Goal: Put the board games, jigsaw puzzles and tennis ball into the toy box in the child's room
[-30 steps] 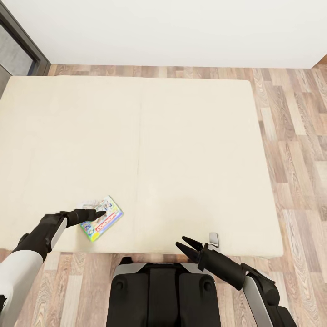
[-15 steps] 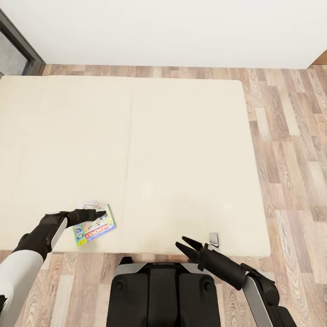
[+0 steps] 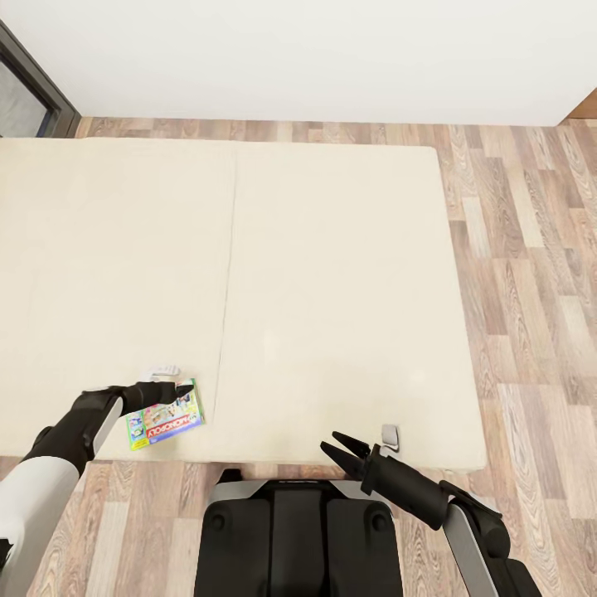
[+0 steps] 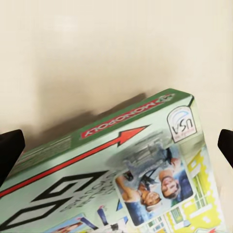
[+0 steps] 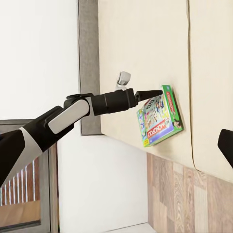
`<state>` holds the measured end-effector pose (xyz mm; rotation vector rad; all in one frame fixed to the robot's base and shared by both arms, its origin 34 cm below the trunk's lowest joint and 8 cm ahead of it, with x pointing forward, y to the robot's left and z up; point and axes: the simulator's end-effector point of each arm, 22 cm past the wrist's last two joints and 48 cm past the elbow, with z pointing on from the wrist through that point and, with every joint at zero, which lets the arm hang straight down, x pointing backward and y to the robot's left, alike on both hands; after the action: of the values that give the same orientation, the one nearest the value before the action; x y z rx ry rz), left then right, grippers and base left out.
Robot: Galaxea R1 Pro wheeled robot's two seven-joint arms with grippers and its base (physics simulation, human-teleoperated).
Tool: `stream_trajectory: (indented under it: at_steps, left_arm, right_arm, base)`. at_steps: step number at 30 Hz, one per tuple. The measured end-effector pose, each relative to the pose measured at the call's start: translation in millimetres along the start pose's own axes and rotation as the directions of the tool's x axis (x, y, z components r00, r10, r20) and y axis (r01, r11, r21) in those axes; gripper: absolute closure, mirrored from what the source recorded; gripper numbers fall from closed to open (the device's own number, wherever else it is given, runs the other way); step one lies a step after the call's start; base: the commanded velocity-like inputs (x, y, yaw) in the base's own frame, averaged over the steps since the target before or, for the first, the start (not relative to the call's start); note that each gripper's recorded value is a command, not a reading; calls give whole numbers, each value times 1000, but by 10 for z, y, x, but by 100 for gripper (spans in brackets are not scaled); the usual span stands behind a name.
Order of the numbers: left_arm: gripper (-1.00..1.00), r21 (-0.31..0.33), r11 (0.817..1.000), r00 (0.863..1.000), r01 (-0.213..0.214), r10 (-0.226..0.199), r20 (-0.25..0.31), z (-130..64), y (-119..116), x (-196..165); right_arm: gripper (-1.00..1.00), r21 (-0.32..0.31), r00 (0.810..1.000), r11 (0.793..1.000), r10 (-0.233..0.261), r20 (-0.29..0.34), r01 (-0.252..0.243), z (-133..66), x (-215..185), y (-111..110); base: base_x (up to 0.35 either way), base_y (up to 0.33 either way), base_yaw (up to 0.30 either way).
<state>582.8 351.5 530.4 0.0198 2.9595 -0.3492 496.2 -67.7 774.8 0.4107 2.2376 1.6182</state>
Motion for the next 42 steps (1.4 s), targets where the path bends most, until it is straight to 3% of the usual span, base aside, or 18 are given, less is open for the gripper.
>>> stream_trajectory:
  at_steps: [15, 20, 26, 42]
  left_arm:
    - [-100, -8, 999, 999, 35, -35, 12, -77, 146, -35]
    - [-100, -22, 993, 993, 119, -118, 27, -221, 402, -75]
    - [-100, 36, 982, 981, 185, -187, 48, -327, 433, -134]
    - [-100, 47, 978, 977, 203, -205, 53, -470, 604, -105]
  right_arm:
    - [-100, 1, 1000, 1000, 1, 0, -1, 0, 3, -3]
    - [-100, 1, 1000, 1000, 1, 0, -1, 0, 3, -3]
    - [-100, 1, 1000, 1000, 1, 0, -1, 0, 3, -4]
    - [-100, 1, 1000, 1000, 1, -1, -1, 0, 4, -3]
  base:
    - [0, 0, 0]
    - [0, 0, 0]
    - [0, 0, 0]
    - [0, 0, 0]
